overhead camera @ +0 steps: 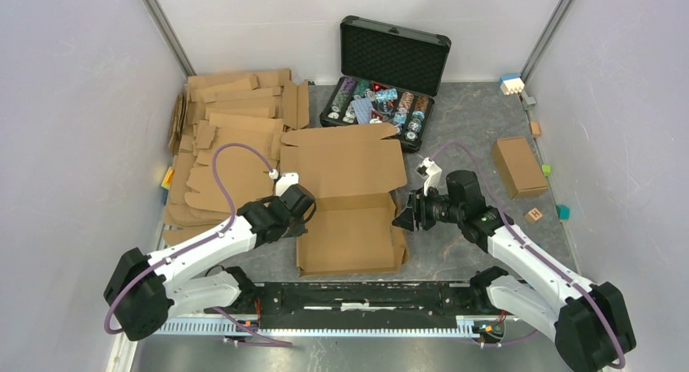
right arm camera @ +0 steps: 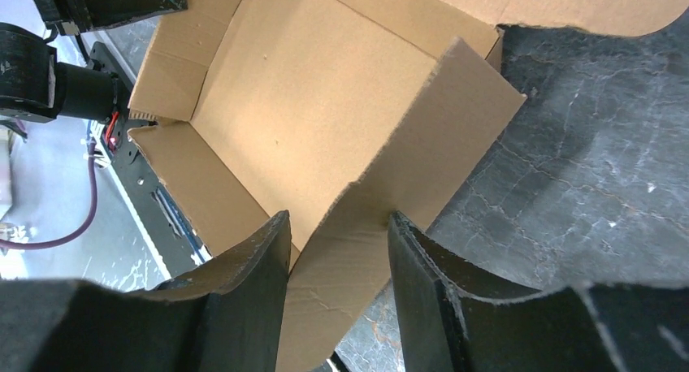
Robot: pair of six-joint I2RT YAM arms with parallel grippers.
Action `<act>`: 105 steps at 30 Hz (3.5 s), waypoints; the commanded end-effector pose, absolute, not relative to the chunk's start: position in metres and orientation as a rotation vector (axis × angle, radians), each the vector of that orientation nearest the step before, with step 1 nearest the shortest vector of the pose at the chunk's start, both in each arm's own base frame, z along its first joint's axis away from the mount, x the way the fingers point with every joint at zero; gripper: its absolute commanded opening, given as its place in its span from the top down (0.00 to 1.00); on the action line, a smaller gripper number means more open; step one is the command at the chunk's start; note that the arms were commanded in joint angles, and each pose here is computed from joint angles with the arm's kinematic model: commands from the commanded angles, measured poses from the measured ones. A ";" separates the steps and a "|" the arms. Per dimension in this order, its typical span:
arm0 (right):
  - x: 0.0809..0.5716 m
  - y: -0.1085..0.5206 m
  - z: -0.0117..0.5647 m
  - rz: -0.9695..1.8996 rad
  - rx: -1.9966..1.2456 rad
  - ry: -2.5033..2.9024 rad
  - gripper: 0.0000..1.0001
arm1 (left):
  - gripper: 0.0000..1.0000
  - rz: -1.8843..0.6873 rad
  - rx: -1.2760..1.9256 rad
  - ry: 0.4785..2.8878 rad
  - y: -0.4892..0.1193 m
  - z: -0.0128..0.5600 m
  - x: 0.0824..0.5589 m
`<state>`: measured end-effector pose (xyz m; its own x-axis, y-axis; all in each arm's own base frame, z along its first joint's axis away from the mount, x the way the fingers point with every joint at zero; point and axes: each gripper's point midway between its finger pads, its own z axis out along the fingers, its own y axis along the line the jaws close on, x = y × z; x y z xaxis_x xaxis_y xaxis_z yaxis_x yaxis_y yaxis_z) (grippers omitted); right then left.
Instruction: Fold the paper box
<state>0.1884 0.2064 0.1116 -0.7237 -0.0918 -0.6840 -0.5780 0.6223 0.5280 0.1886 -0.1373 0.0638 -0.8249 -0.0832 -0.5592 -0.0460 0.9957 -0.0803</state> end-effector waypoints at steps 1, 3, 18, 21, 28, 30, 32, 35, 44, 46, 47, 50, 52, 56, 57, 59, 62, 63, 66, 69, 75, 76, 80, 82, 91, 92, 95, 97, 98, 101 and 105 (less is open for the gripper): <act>0.183 0.218 0.111 1.130 -0.528 2.187 0.48 | 0.88 -0.125 -0.097 2.516 -0.141 0.066 0.191; 0.182 0.219 0.109 1.146 -0.524 2.183 0.47 | 0.88 -0.128 -0.098 2.515 -0.141 0.066 0.191; 0.178 0.221 0.092 1.178 -0.497 2.201 0.50 | 0.88 -0.154 -0.094 2.511 -0.144 0.068 0.190; 0.184 0.212 0.083 1.046 -0.502 2.260 0.54 | 0.88 -0.159 -0.093 2.512 -0.144 0.068 0.190; 0.185 0.213 0.084 0.980 -0.527 2.273 0.33 | 0.88 -0.165 -0.091 2.510 -0.145 0.069 0.190; 0.185 0.212 0.081 0.958 -0.522 2.288 0.33 | 0.88 -0.166 -0.091 2.513 -0.145 0.068 0.190; 0.187 0.212 0.079 0.927 -0.525 2.300 0.33 | 0.88 -0.169 -0.089 2.514 -0.146 0.068 0.190; 0.188 0.213 0.083 0.917 -0.528 2.306 0.29 | 0.88 -0.169 -0.088 2.511 -0.146 0.069 0.190; 0.184 0.220 0.090 0.990 -0.498 2.290 0.17 | 0.88 -0.169 -0.088 2.508 -0.144 0.069 0.189; 0.185 0.216 0.085 0.954 -0.491 2.311 0.17 | 0.88 -0.170 -0.091 2.507 -0.144 0.069 0.189; 0.184 0.216 0.085 0.956 -0.495 2.313 0.17 | 0.88 -0.170 -0.092 2.507 -0.144 0.069 0.189; 0.181 0.219 0.086 0.942 -0.514 2.319 0.14 | 0.88 -0.174 -0.096 2.507 -0.145 0.069 0.189; 0.182 0.218 0.085 0.868 -0.535 2.340 0.13 | 0.87 -0.180 -0.104 2.503 -0.145 0.070 0.190; 0.185 0.213 0.080 0.721 -0.568 2.384 0.16 | 0.85 -0.185 -0.121 2.497 -0.145 0.071 0.190; 0.186 0.213 0.078 0.693 -0.577 2.390 0.17 | 0.85 -0.191 -0.122 2.494 -0.146 0.072 0.190; 0.189 0.208 0.078 0.618 -0.581 2.396 0.17 | 0.83 -0.197 -0.130 2.495 -0.146 0.072 0.190; 0.193 0.202 0.078 0.542 -0.582 2.399 0.18 | 0.78 -0.199 -0.138 2.493 -0.146 0.071 0.190; 0.194 0.201 0.079 0.523 -0.583 2.399 0.19 | 0.76 -0.196 -0.140 2.495 -0.146 0.070 0.190; 0.191 0.204 0.080 0.542 -0.596 2.398 0.16 | 0.73 -0.194 -0.147 2.495 -0.146 0.069 0.190; 0.183 0.219 0.083 0.677 -0.614 2.373 0.13 | 0.72 -0.197 -0.153 2.490 -0.146 0.069 0.191; 0.173 0.235 0.082 0.811 -0.627 2.371 0.14 | 0.71 -0.207 -0.157 2.493 -0.147 0.067 0.190; 0.173 0.235 0.083 0.818 -0.626 2.368 0.14 | 0.70 -0.209 -0.155 2.491 -0.147 0.068 0.190; 0.173 0.237 0.085 0.830 -0.622 2.356 0.12 | 0.66 -0.225 -0.148 2.478 -0.147 0.072 0.190; 0.172 0.236 0.083 0.832 -0.623 2.362 0.12 | 0.62 -0.237 -0.145 2.469 -0.147 0.075 0.190; 0.162 0.243 0.077 0.926 -0.604 2.375 0.15 | 0.57 -0.262 -0.132 2.498 -0.152 0.070 0.186; 0.160 0.246 0.080 0.957 -0.606 2.364 0.15 | 0.57 -0.264 -0.135 2.498 -0.153 0.070 0.186; 0.158 0.250 0.085 0.998 -0.606 2.353 0.13 | 0.57 -0.266 -0.139 2.498 -0.153 0.069 0.186; 0.157 0.250 0.084 0.998 -0.605 2.357 0.13 | 0.57 -0.269 -0.141 2.496 -0.153 0.069 0.186; 0.158 0.248 0.082 0.981 -0.599 2.365 0.13 | 0.56 -0.269 -0.140 2.496 -0.153 0.069 0.186; 0.162 0.240 0.072 0.909 -0.583 2.391 0.13 | 0.46 -0.256 -0.117 2.494 -0.151 0.071 0.186; 0.165 0.235 0.066 0.863 -0.570 2.402 0.14 | 0.27 -0.213 -0.106 2.462 -0.139 0.086 0.185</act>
